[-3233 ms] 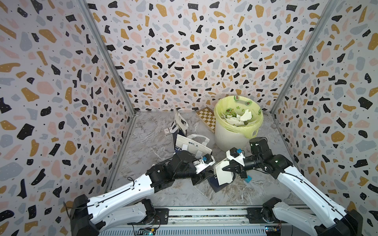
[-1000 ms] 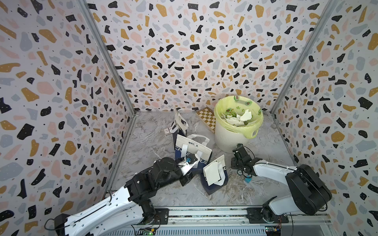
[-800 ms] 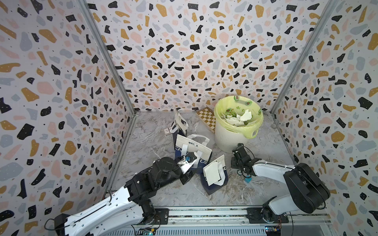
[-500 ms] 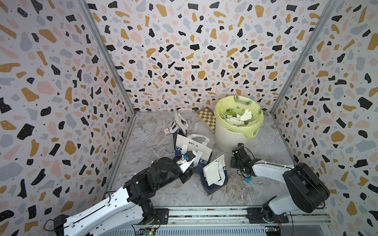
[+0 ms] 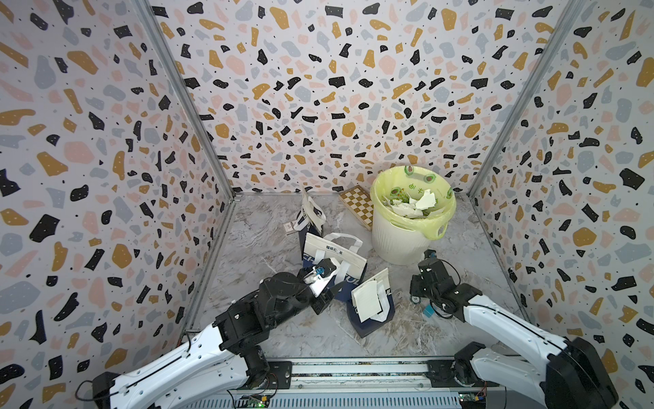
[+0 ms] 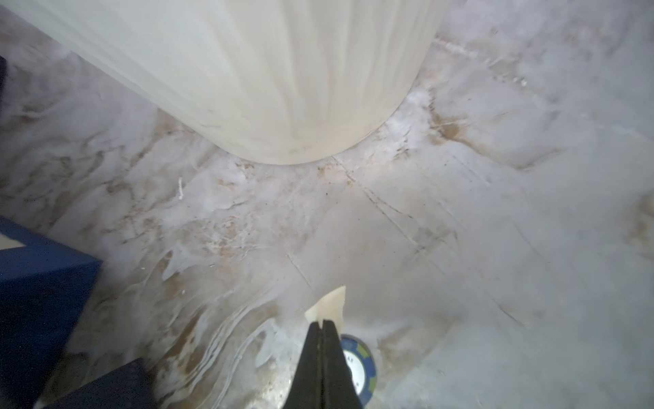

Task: Shred takeout receipts and throw away
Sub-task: Pick up the takeout receipt from the center of the board, then place the takeout receipt in the trash bin.

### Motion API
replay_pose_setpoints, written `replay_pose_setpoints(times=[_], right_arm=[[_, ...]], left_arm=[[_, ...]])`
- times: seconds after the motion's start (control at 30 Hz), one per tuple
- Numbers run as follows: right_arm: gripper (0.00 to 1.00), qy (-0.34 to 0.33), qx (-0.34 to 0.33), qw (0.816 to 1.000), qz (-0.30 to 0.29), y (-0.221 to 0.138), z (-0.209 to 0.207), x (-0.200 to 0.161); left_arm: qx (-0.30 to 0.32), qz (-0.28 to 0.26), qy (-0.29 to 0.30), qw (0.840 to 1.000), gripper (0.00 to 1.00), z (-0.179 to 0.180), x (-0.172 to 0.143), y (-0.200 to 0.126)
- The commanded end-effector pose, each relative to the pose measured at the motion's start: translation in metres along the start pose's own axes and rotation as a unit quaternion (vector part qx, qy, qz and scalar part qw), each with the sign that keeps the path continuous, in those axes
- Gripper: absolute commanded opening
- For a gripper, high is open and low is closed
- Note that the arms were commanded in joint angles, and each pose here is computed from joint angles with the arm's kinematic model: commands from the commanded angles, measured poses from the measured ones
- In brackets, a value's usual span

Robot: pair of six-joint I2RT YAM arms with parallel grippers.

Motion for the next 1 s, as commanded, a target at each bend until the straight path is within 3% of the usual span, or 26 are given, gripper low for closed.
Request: replay_pose_setpoints(times=[0.0,0.2,0.3,0.5,0.67,0.77,0.97], right_arm=[[0.0,0.011,-0.018,1.0,-0.015,-0.044,-0.012,0.018],[0.0,0.003,-0.01,0.993,-0.115,-0.125,-0.007,0.111],[0.0,-0.014,0.008,0.988,-0.153,-0.147,0.0,0.166],[0.01,-0.011,0.071,0.983,-0.169,-0.127,0.009,0.248],[0.32,-0.018,0.106,0.98,-0.17,-0.098,0.02,0.292],[0.4,0.003,0.127,0.978,-0.167,-0.089,0.018,0.306],[0.42,0.03,0.153,0.974,-0.163,-0.085,0.015,0.312]], left_arm=[[0.016,-0.054,0.004,0.998,0.53,0.004,0.028,-0.001],[0.027,-0.078,0.01,0.997,0.54,0.005,0.058,0.006],[0.033,-0.091,0.008,0.995,0.56,0.006,0.078,0.012],[0.026,-0.123,0.044,0.991,0.6,0.0,0.113,0.049],[-0.011,-0.15,0.03,0.988,0.61,0.011,0.151,0.113],[-0.012,-0.156,0.06,0.986,0.61,0.017,0.17,0.156],[-0.012,-0.165,0.058,0.984,0.57,0.037,0.178,0.22]])
Point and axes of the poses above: each gripper's point midway between its finger pads, its own y axis out along the fingers, its own z axis along the line the jaws close on, x = y × z, the point moved 3 cm from there along -y, back along the fingers, and after that the axes turned 9 degrees about -y, right-handed, at the moved point
